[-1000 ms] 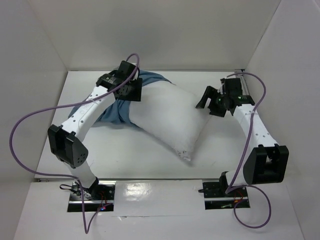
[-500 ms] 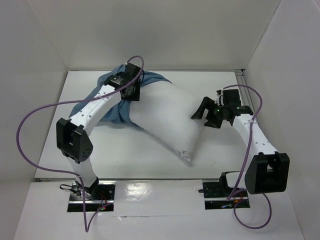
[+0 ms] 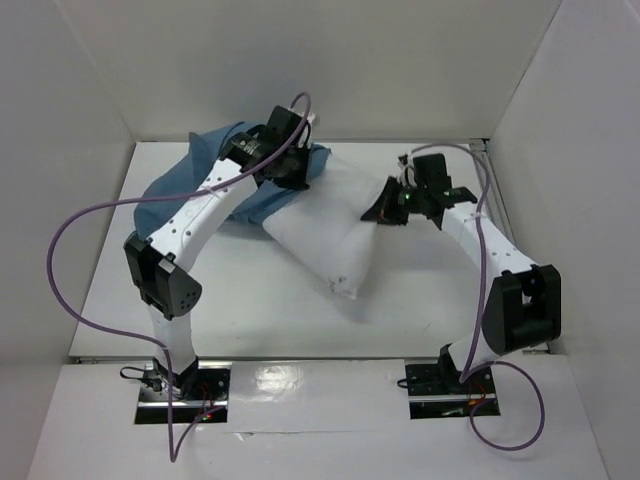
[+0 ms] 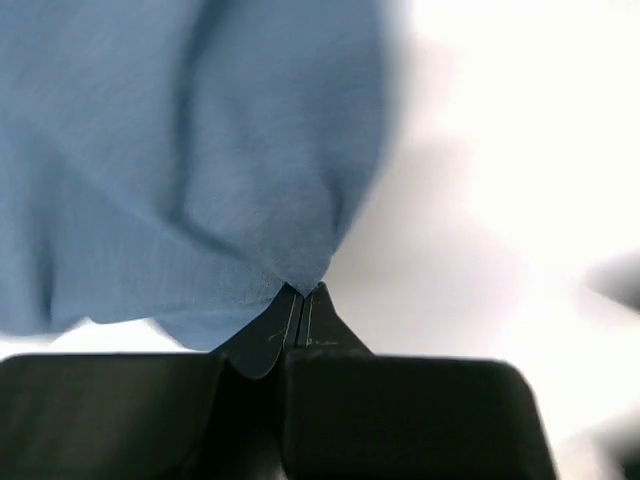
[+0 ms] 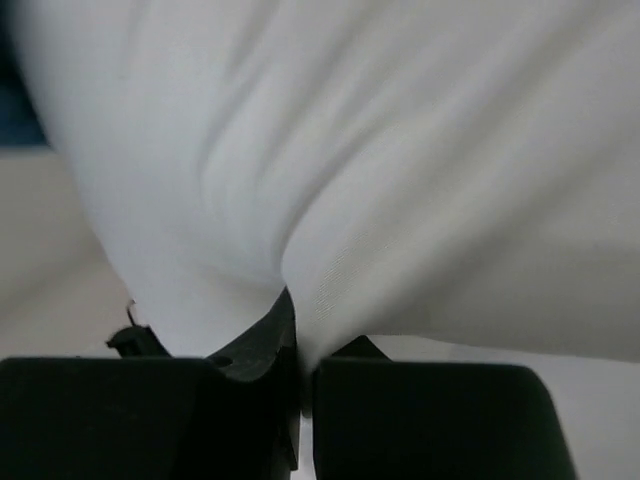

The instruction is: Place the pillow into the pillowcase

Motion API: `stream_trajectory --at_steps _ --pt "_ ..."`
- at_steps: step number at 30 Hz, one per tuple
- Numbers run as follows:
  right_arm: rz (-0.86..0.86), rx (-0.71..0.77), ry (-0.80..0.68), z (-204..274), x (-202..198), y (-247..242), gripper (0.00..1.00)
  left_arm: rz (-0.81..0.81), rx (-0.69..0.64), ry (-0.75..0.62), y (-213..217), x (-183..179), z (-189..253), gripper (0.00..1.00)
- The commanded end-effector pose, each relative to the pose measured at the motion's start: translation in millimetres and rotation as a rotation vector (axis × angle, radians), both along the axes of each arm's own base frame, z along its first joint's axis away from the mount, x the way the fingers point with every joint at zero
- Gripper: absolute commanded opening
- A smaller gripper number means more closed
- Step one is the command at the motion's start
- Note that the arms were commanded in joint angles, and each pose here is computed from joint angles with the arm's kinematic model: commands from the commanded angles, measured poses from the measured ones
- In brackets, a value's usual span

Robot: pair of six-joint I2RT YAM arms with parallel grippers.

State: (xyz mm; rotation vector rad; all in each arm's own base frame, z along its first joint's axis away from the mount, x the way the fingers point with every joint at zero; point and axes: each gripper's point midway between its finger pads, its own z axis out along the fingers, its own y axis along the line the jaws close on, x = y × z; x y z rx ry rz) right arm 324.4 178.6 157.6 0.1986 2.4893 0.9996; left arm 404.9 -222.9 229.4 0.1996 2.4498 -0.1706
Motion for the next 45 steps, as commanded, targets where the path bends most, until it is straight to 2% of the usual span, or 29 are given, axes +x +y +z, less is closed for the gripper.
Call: stream_trajectory --at_steps 1,2,3,5,6,8,9,12,13,16,20,21,22,23,24,25,26,28,29,30,31,32,35,36,37,38,40,41,45 --pt "0.028 0.141 -0.394 150 53 33 0.0 -0.44 -0.505 -0.068 -116 -65 131 0.0" --pt "0.014 0.142 -0.443 173 58 31 0.0 -0.595 -0.65 -0.077 -137 -95 175 0.0" --pt "-0.002 0.151 -0.539 216 58 32 0.0 -0.637 -0.746 -0.13 -146 -107 209 0.0" --pt "-0.012 0.152 -0.577 238 51 31 0.0 -0.691 -0.832 -0.165 -149 -119 237 0.0" --pt "-0.03 0.157 -0.595 246 46 28 0.0 -0.673 -0.842 -0.172 -144 -108 235 0.0" --pt "-0.047 0.143 -0.543 221 39 34 0.0 -0.648 -0.835 -0.167 -142 -94 227 0.0" --pt "-0.066 0.134 -0.458 184 30 34 0.0 -0.617 -0.822 -0.144 -138 -82 213 0.0" --pt "-0.098 0.14 -0.351 124 18 39 0.0 -0.537 -0.795 -0.043 -144 -58 166 0.0" --pt "-0.132 0.125 -0.257 79 5 37 0.0 -0.517 -0.782 -0.027 -146 -52 155 0.0" --pt "-0.192 0.113 -0.187 29 -7 33 0.0 -0.475 -0.727 0.023 -156 -44 121 0.0" --pt "-0.241 0.08 -0.228 31 -3 22 0.0 -0.456 -0.611 0.013 -155 -40 99 0.0" --pt "-0.252 0.055 -0.222 31 -2 17 0.0 -0.434 -0.579 -0.005 -149 -37 99 0.21" --pt "-0.225 0.034 -0.266 46 2 16 0.07 -0.423 -0.546 0.002 -141 -41 102 0.4" --pt "-0.217 -0.017 -0.242 43 -3 11 0.25 -0.426 -0.509 -0.026 -132 -43 107 0.57" --pt "-0.206 -0.052 -0.252 47 -3 7 0.69 -0.373 -0.451 -0.061 -118 -39 109 0.76" --pt "-0.2 -0.09 -0.259 51 -3 3 0.8 -0.338 -0.405 -0.067 -105 -41 106 0.82" --pt "-0.195 -0.145 -0.306 64 0 -3 0.87 -0.306 -0.378 -0.116 -83 -54 125 0.86" --pt "-0.18 -0.224 -0.275 62 -12 -12 0.94 -0.17 -0.274 -0.187 -44 -54 127 0.89" --pt "-0.165 -0.258 -0.278 62 -15 -14 0.98 -0.129 -0.213 -0.146 -30 -63 101 0.86" --pt "-0.167 -0.271 -0.285 66 -19 -14 1.0 -0.083 -0.193 -0.152 -16 -70 98 0.84" --pt "-0.161 -0.299 -0.266 64 -24 -19 1.0 -0.001 -0.174 -0.223 9 -77 113 0.82" --pt "-0.143 -0.308 -0.262 64 -29 -14 1.0 0.05 -0.133 -0.177 22 -85 82 0.71" --pt "-0.121 -0.318 -0.258 63 -39 -7 1.0 0.094 -0.148 -0.242 43 -98 74 0.47" --pt "-0.131 -0.316 -0.255 64 -40 -4 1.0 0.101 -0.113 -0.187 48 -106 39 0.43" --pt "-0.112 -0.321 -0.246 61 -47 2 1.0 0.102 -0.116 -0.176 51 -107 28 0.43" --pt "-0.106 -0.314 -0.244 61 -49 5 1.0 0.081 -0.131 -0.157 46 -111 17 0.46" --pt "-0.094 -0.317 -0.209 51 -57 9 1.0 0.081 -0.104 -0.122 49 -115 -17 0.62" --pt "-0.085 -0.32 -0.193 44 -61 9 1.0 0.088 -0.099 -0.107 50 -117 -27 0.74" --pt "-0.021 -0.293 -0.154 28 -77 26 1.0 0.142 -0.066 -0.097 57 -118 -67 0.99"
